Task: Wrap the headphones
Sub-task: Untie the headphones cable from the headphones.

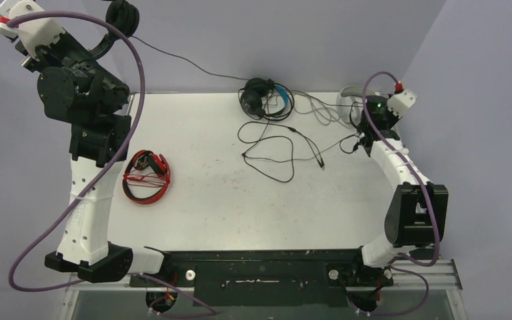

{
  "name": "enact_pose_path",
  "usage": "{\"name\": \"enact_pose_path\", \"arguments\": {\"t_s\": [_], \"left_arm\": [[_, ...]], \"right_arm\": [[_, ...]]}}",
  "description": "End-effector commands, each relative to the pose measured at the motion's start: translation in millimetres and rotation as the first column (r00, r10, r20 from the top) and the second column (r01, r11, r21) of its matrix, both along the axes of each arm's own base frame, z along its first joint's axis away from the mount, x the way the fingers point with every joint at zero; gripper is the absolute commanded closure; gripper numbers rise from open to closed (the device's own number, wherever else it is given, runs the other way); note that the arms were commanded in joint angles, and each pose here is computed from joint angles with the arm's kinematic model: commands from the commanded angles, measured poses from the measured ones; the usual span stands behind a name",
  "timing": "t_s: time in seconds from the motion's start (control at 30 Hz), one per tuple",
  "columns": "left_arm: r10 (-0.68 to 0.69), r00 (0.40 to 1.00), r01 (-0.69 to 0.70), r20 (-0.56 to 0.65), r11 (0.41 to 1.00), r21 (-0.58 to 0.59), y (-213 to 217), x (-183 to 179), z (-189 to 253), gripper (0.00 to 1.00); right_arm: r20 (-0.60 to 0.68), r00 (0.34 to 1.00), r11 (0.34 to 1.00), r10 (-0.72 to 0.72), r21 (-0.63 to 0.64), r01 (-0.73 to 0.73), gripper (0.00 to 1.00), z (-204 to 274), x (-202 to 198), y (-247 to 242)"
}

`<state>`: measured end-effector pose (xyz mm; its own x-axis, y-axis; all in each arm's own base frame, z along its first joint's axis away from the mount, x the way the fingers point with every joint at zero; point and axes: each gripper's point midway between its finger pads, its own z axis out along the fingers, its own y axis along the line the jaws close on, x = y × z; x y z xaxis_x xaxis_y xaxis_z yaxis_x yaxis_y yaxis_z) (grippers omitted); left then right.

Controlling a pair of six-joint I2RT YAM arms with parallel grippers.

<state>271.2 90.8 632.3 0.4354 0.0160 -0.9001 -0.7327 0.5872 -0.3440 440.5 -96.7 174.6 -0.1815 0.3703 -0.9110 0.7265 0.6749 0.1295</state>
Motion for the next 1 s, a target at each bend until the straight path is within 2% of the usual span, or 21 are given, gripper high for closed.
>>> {"name": "enact_pose_path", "arguments": {"t_s": [0.0,0.1,0.17,0.2,0.23,0.27,0.3,0.33,0.37,0.43,0.5,0.53,0.57,0.63,0.67,0.83,0.9,0.97], "left_arm": [[-0.044,0.994,0.046,0.096,0.999,-0.023,0,-6,12,1.0],[-0.05,0.994,0.052,0.094,0.998,-0.021,-2,-4,11,1.0],[-0.062,0.994,0.064,0.093,0.998,-0.018,-3,-2,11,1.0],[-0.07,0.993,0.072,0.091,0.997,-0.016,-4,-1,11,1.0],[-0.08,0.993,0.081,0.089,0.997,-0.014,-6,1,10,1.0],[-0.091,0.992,0.093,0.09,0.996,-0.015,-8,4,9,1.0],[-0.107,0.99,0.108,0.09,0.994,-0.014,-10,7,7,1.0],[-0.124,0.988,0.125,0.088,0.992,-0.013,-12,10,6,1.0],[-0.149,0.985,0.15,0.091,0.989,-0.01,-16,15,5,1.0],[-0.224,0.971,0.225,0.085,0.974,-0.008,-27,28,0,1.0],[-0.302,0.95,0.303,0.079,0.953,-0.008,-40,40,-4,1.0],[-0.341,0.937,0.343,0.078,0.939,-0.014,-47,46,-7,1.0],[-0.374,0.925,0.376,0.07,0.927,-0.017,-53,51,-10,1.0],[-0.435,0.899,0.436,0.051,0.899,-0.024,-65,61,-17,1.0],[-0.471,0.882,0.472,0.03,0.881,-0.024,-72,66,-21,1.0],[-0.601,0.799,0.6,0.004,0.798,-0.054,-99,80,-34,1.0],[-0.649,0.76,0.648,-0.004,0.759,-0.069,-110,83,-39,1.0],[-0.696,0.718,0.693,-0.008,0.715,-0.088,-122,85,-45,1.0]], "right_arm": [[0.233,0.957,0.946,-0.171,-0.233,0.226,1.0,162,-28,-32],[0.292,0.929,0.886,-0.229,-0.334,0.323,1.0,215,-49,-27],[0.295,0.925,0.865,-0.241,-0.367,0.342,1.0,228,-57,-25],[0.273,0.936,0.875,-0.224,-0.367,0.317,0.95,224,-55,-23],[0.231,0.952,0.892,-0.202,-0.359,0.277,0.86,212,-50,-21],[0.184,0.965,0.909,-0.186,-0.341,0.24,0.66,195,-48,-17],[0.119,0.982,0.932,-0.145,-0.318,0.176,0.33,173,-47,-7],[0.065,0.995,0.95,-0.079,-0.296,0.095,0.13,154,-45,8],[0.019,1.0,0.957,0.014,-0.291,-0.008,0.02,137,-44,28],[-0.042,0.964,0.917,0.262,-0.301,-0.262,0.0,111,-45,86],[-0.069,0.878,0.827,0.473,-0.31,-0.47,0.0,105,-56,129],[-0.065,0.803,0.758,0.593,-0.291,-0.583,0.0,103,-62,153],[-0.05,0.695,0.661,0.718,-0.265,-0.702,0.0,102,-68,180],[-0.027,0.53,0.516,0.848,-0.19,-0.835,0.0,98,-82,217],[-0.048,0.458,0.448,0.888,-0.139,-0.883,0.0,91,-88,232],[-0.177,0.19,0.21,0.966,0.099,-0.973,0.0,58,-118,273],[-0.129,0.049,0.057,0.99,0.057,-0.997,0.0,71,-130,298],[-0.041,-0.064,-0.067,0.997,-0.073,-0.995,0.0,95,-136,326]]}}
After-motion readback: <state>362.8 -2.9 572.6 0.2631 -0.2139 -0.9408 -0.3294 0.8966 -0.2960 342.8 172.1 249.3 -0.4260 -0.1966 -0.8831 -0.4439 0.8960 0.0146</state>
